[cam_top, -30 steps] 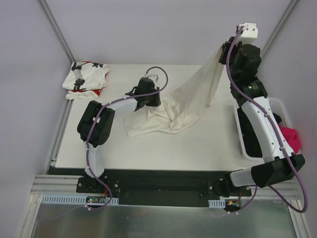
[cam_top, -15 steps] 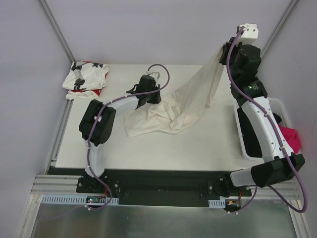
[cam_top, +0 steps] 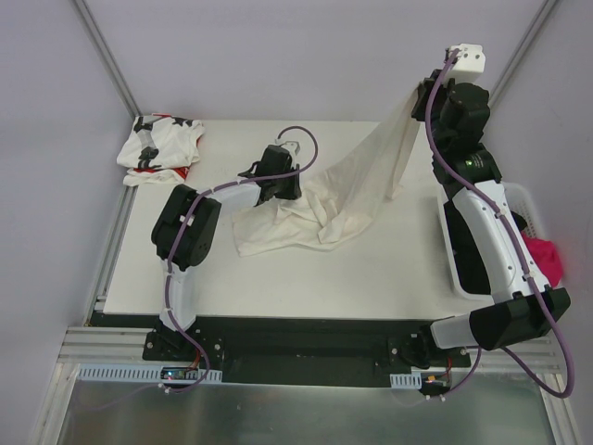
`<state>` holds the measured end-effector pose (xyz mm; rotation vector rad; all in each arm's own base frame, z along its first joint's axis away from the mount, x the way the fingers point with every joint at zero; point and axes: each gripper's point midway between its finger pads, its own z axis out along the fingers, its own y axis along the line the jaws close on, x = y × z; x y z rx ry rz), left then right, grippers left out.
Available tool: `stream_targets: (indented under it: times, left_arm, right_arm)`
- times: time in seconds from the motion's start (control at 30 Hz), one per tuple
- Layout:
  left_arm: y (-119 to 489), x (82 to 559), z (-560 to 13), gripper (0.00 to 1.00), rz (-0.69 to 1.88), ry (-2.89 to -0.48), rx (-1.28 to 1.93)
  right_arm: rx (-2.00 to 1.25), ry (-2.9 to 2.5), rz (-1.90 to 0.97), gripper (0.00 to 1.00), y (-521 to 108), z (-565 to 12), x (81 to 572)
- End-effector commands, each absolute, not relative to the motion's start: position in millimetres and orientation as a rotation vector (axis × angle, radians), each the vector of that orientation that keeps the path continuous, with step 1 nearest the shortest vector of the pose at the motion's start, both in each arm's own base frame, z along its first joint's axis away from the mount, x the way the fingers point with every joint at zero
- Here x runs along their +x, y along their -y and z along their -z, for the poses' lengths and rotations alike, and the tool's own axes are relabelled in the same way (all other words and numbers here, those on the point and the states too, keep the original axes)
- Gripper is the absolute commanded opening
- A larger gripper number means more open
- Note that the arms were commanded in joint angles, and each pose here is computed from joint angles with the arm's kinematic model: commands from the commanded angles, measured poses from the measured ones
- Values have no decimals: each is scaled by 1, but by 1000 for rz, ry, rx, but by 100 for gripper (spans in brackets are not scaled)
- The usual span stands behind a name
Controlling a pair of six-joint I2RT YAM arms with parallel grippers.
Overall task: Fold and stack the t-shirts
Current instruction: Flatten out the tshirt
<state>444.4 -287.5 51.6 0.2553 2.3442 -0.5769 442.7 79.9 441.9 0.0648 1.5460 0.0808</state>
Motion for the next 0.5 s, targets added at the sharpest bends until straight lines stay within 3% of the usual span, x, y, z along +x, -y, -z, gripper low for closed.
stream_targets:
  times: [0.0,0.47]
  left_arm:
    - [300,439,-51,19,646,-2343,253]
    - [319,443,-53,17,709,-2334,255]
  right_arm:
    - [94,-1442,-120,1,-78,-475,440]
    - [93,-1454,-135,1,-82,-471,447]
